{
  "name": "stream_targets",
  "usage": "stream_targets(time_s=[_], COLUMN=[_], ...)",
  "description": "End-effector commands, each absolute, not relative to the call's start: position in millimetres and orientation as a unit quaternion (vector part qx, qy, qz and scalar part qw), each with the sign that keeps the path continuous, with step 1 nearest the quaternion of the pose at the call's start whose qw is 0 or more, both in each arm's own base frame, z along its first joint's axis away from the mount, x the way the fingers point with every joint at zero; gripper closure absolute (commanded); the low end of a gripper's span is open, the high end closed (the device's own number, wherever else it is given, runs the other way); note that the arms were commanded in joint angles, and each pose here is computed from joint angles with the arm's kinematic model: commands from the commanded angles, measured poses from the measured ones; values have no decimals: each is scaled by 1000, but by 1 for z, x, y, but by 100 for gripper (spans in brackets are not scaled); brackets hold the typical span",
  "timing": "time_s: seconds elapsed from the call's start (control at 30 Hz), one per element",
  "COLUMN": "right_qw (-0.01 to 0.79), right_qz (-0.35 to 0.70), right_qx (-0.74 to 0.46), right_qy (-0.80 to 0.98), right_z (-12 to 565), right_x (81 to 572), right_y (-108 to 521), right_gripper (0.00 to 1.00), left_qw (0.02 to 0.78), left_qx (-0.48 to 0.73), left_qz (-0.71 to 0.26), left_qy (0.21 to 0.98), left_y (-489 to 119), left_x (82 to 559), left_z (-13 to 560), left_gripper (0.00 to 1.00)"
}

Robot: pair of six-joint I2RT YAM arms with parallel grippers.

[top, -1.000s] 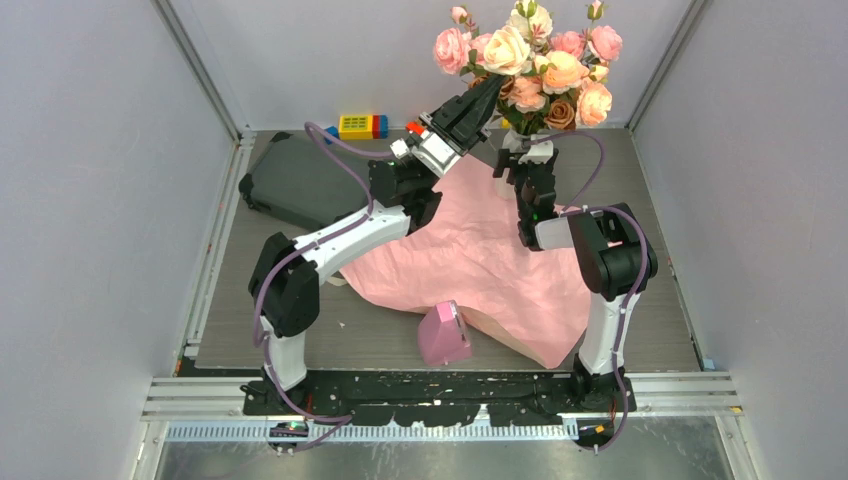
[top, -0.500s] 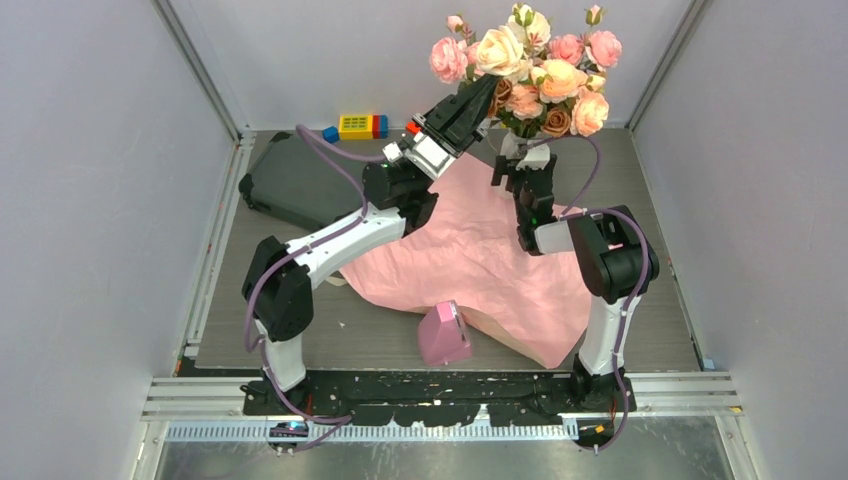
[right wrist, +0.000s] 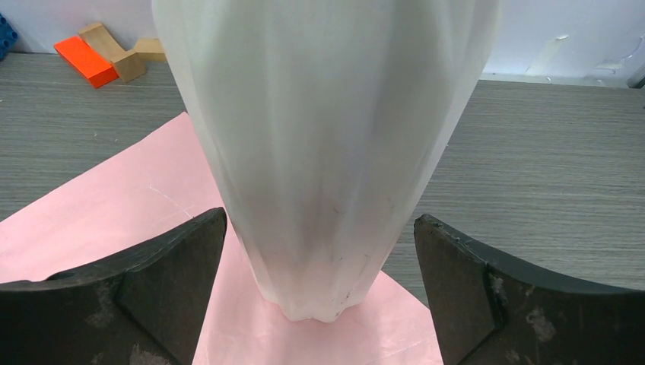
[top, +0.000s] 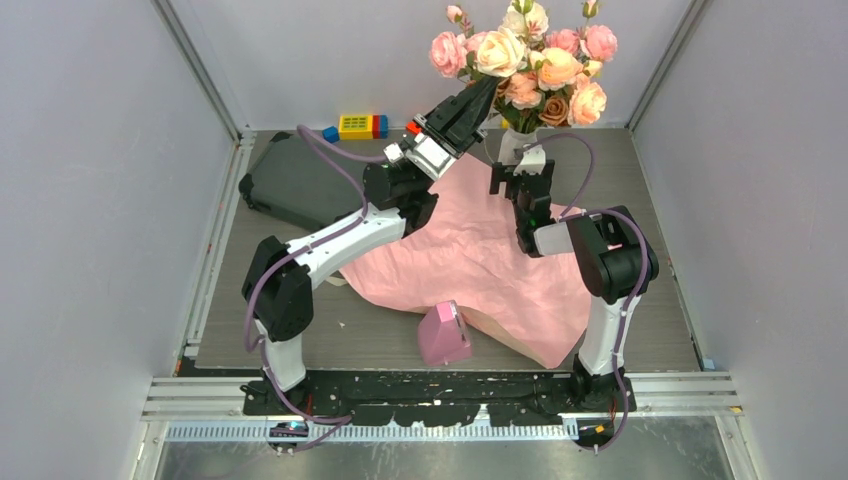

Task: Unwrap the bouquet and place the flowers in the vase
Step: Adjust the vase at the center of the board.

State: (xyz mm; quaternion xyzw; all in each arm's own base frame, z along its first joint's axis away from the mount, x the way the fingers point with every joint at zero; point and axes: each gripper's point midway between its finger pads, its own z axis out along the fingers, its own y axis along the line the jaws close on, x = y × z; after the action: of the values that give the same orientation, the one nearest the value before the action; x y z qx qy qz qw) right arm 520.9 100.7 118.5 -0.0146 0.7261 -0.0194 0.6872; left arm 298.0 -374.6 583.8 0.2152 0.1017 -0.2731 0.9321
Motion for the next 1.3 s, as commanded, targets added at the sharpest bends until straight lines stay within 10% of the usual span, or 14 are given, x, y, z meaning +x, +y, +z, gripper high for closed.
stream_targets(time_s=[0.0, 0.77, 1.27], right_qw=[714, 729, 633], right_qz=[-21, -15, 107], right_qx=[-5, 10, 106], right_qy=[700, 684, 759], right_z=[145, 172, 212], right_x=[521, 472, 390], right_y=[101, 92, 96], right_gripper=[1, 1, 2], left_qw=[946, 943, 874], left_qx=[186, 174, 157], left_qz=[-259, -265, -330], left_qy=[62, 103, 319], left_y=[-348, -329, -304], left_x=[275, 270, 277], left_z=[611, 602, 535], left_gripper=[100, 100, 100])
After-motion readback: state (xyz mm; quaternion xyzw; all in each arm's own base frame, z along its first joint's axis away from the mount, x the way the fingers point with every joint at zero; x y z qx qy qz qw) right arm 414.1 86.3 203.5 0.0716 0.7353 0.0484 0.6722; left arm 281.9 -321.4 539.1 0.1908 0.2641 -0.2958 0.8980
